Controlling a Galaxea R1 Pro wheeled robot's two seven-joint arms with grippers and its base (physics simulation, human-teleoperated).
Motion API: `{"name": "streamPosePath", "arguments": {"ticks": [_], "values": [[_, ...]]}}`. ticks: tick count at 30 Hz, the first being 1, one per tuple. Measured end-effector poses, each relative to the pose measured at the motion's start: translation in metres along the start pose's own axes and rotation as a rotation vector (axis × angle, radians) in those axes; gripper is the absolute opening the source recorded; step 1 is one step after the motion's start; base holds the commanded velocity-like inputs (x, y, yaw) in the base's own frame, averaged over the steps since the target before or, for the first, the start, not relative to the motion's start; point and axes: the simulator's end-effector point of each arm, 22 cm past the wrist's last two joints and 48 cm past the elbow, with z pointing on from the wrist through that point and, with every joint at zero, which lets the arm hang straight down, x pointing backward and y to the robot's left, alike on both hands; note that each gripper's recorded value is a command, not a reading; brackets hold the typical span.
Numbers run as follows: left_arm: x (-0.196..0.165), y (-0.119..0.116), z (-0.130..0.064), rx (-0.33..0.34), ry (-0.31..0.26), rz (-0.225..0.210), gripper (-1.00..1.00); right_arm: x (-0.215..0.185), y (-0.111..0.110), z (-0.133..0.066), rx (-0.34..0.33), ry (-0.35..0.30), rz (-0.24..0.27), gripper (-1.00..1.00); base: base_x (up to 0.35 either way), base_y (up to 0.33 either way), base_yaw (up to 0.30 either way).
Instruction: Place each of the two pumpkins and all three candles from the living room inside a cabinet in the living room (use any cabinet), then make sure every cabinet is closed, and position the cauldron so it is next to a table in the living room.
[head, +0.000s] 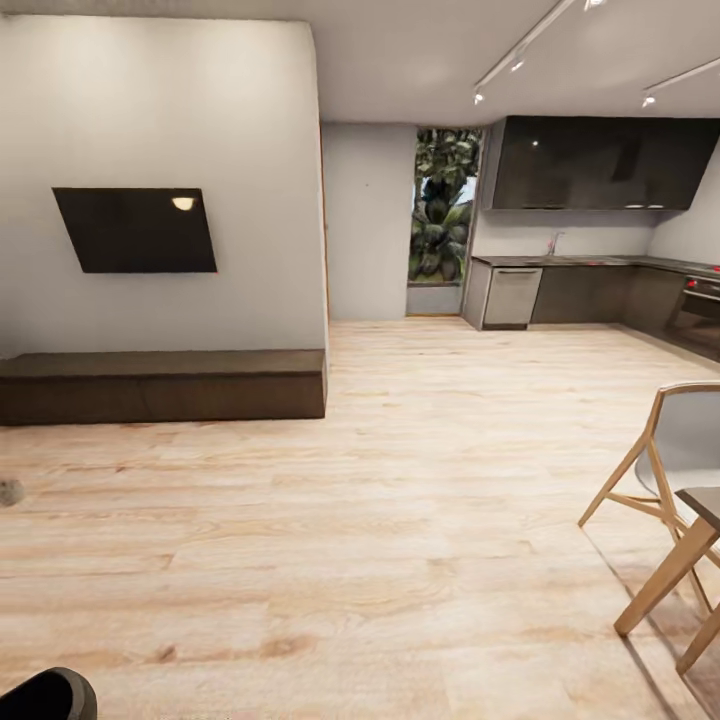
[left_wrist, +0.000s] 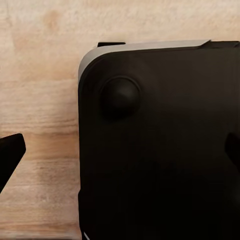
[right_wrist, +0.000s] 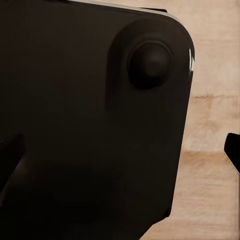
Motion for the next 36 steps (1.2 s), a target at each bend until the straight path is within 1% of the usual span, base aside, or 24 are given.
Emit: {"name": "streamPosePath", "arguments": {"ticks": [11,15,22,25,26,27,28,30,31,32,33,34,35,36], "values": [[0.002,0.000,0.000,0.000,0.006,0.000,1.00,0.001,0.002,0.000,-0.002,0.004,-0.001,1.00,0.000,0.000,0.238],[0.003,0.000,0.000,-0.001,0.008,-0.001,1.00,0.002,0.005,0.000,-0.007,0.005,0.000,1.00,0.000,0.000,0.238],[0.003,0.001,0.000,-0.002,0.008,0.001,1.00,0.003,0.025,-0.001,-0.031,0.016,0.002,1.00,0.000,0.000,0.238],[0.003,0.001,0.000,-0.001,0.008,0.002,1.00,0.009,0.041,-0.001,-0.046,0.068,-0.003,1.00,0.000,0.000,0.237],[0.002,0.000,0.000,0.000,0.006,0.003,1.00,-0.007,0.052,0.000,-0.053,0.076,-0.008,1.00,0.000,0.000,0.236],[0.001,-0.001,0.000,0.002,0.005,0.004,1.00,-0.024,0.058,0.000,-0.054,0.068,-0.009,1.00,0.000,0.000,0.235],[-0.001,-0.007,0.000,0.010,0.003,0.004,1.00,-0.051,0.062,-0.001,-0.048,0.059,-0.010,1.00,0.000,0.000,0.235],[-0.017,-0.020,0.003,0.027,-0.016,0.001,1.00,-0.091,0.062,-0.005,-0.037,0.049,-0.009,1.00,0.000,0.000,0.234],[-0.021,-0.021,0.004,0.028,-0.021,0.000,1.00,-0.101,0.061,-0.007,-0.035,0.047,-0.008,1.00,0.000,0.000,0.233],[-0.031,-0.021,0.005,0.028,-0.027,-0.006,1.00,-0.122,0.060,-0.011,-0.031,0.041,-0.008,1.00,0.000,0.000,0.233],[-0.036,-0.019,0.007,0.024,-0.023,-0.017,1.00,-0.145,0.058,-0.015,-0.027,0.032,-0.008,1.00,0.000,0.000,0.232],[-0.041,-0.007,0.008,0.006,-0.013,-0.045,1.00,-0.179,0.055,-0.022,-0.022,0.010,-0.010,1.00,0.000,0.000,0.231],[-0.043,0.000,0.009,-0.003,-0.011,-0.057,1.00,-0.193,0.054,-0.024,-0.021,-0.001,-0.010,1.00,0.000,0.000,0.230],[-0.049,0.015,0.009,-0.024,-0.014,-0.084,1.00,-0.215,0.053,-0.028,-0.018,-0.020,-0.012,1.00,0.000,0.000,0.227]]}}
